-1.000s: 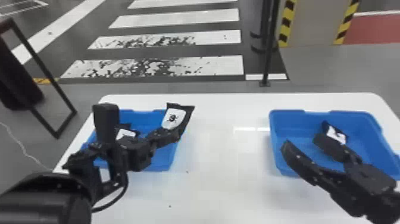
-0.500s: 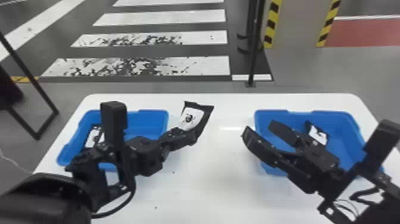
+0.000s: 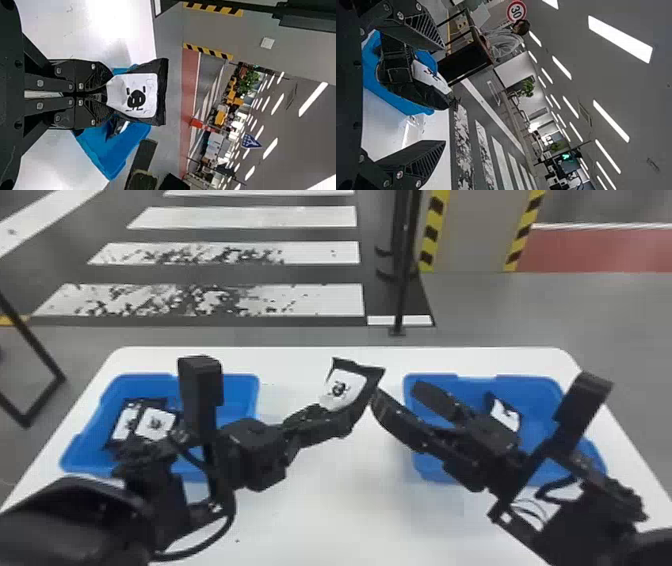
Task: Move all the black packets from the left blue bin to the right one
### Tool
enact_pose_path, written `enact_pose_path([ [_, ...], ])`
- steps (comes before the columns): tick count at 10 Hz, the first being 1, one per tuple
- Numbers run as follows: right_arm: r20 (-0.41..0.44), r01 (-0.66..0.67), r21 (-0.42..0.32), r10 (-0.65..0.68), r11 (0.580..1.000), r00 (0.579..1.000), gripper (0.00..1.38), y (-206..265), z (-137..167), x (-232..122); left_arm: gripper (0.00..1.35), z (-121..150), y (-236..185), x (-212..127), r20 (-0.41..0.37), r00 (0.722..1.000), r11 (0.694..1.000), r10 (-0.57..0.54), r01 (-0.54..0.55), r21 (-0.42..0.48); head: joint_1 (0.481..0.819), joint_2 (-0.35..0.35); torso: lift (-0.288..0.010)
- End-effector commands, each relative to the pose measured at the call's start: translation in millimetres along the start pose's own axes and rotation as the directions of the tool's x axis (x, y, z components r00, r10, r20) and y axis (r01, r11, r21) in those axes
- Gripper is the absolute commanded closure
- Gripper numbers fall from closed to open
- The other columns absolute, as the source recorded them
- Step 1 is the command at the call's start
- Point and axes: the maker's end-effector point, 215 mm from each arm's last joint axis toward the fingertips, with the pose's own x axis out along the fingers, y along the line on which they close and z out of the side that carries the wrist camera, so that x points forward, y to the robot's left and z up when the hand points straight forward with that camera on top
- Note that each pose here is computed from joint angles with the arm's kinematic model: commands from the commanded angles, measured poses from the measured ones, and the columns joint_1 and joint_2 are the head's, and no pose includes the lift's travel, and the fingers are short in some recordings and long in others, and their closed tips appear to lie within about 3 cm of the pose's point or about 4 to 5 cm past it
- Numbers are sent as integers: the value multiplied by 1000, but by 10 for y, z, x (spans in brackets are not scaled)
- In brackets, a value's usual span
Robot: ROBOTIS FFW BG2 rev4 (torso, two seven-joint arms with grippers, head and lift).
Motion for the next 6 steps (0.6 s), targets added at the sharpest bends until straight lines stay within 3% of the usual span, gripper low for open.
enact_pose_path([
  [1,-4,-9,2,9,1000,1000,193,-1,-14,62,1211,44,-99,44,11,1000,1000,-25,25,3,695,15,-140],
  [6,-14,-31,8,32,999,999,240,-46,-24,269,1211,49,-398,155,11,995,995,-97,97,-3,695,-2,-140],
])
